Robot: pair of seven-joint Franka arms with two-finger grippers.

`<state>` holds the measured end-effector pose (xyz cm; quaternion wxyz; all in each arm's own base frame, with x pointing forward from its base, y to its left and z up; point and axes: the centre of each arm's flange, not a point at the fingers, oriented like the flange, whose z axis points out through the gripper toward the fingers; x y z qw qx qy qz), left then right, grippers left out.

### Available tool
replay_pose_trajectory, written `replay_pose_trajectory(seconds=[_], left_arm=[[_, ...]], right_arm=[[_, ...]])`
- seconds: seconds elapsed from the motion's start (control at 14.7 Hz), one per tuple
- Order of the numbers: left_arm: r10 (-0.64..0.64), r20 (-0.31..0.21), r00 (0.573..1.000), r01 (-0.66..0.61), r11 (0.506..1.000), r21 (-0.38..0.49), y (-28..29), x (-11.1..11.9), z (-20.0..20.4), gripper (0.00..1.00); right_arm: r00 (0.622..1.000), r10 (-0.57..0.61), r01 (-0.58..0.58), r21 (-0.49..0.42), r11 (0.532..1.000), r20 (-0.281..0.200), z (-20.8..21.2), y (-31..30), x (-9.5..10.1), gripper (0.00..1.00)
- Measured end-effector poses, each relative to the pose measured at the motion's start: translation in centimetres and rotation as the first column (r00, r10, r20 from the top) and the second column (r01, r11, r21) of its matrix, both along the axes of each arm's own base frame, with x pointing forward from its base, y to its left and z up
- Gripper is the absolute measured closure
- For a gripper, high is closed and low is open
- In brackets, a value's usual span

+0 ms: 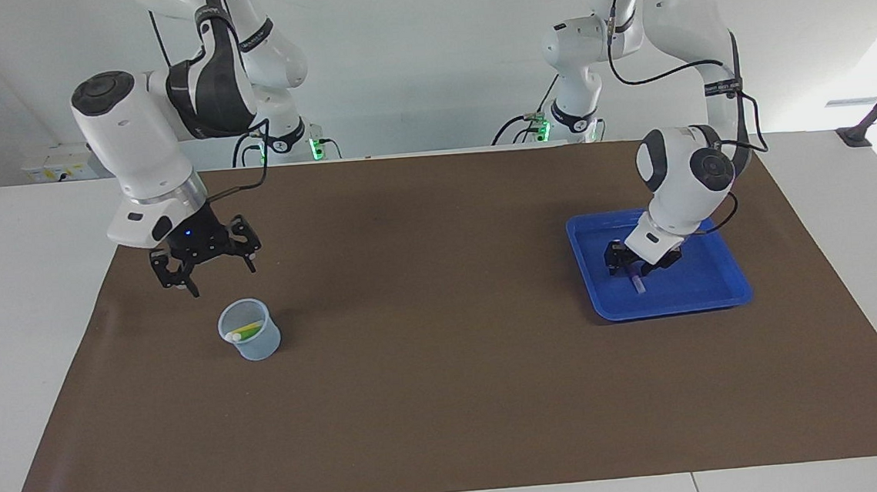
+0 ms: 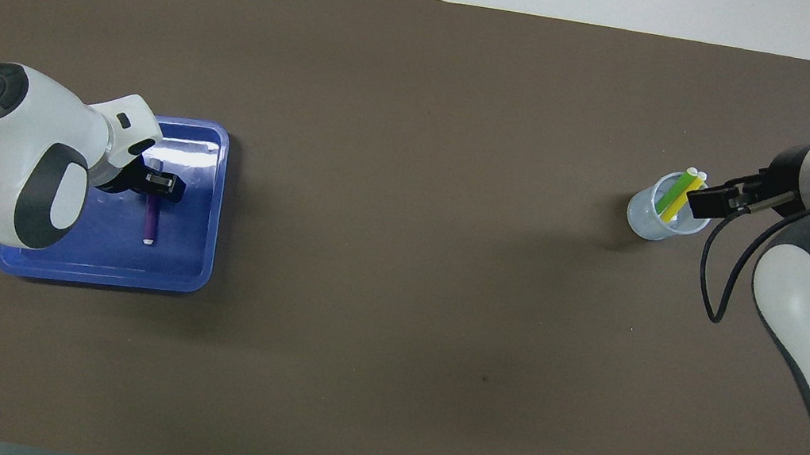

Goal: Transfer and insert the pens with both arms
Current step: 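Insert the green pen into the white cup with the right gripper, then grasp the purple pen with the left gripper and lift it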

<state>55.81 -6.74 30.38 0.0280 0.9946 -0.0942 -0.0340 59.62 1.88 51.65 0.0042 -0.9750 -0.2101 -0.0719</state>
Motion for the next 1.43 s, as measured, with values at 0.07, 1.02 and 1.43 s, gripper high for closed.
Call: replay_pose_trajectory(seconds=[0.07,1.02,1.43], left_arm=[[0.001,0.002,1.000,-0.001,1.000,0.000,0.0,0.0,0.0,0.38],[0.038,-0.043,0.998,-0.038,0.999,0.002,2.2,1.1,2.3,0.83],[0.212,-0.184,0.960,-0.226,0.972,-0.061,1.4,2.6,10.5,0.83]], right_arm=[[1.000,0.001,-0.001,-0.003,1.000,-0.016,1.5,0.0,-0.2,0.00],[0.958,-0.257,0.257,-0.020,0.966,-0.127,13.8,9.0,-6.3,0.00],[0.855,-0.436,0.501,0.227,0.835,-0.282,13.1,12.2,-6.1,0.00]])
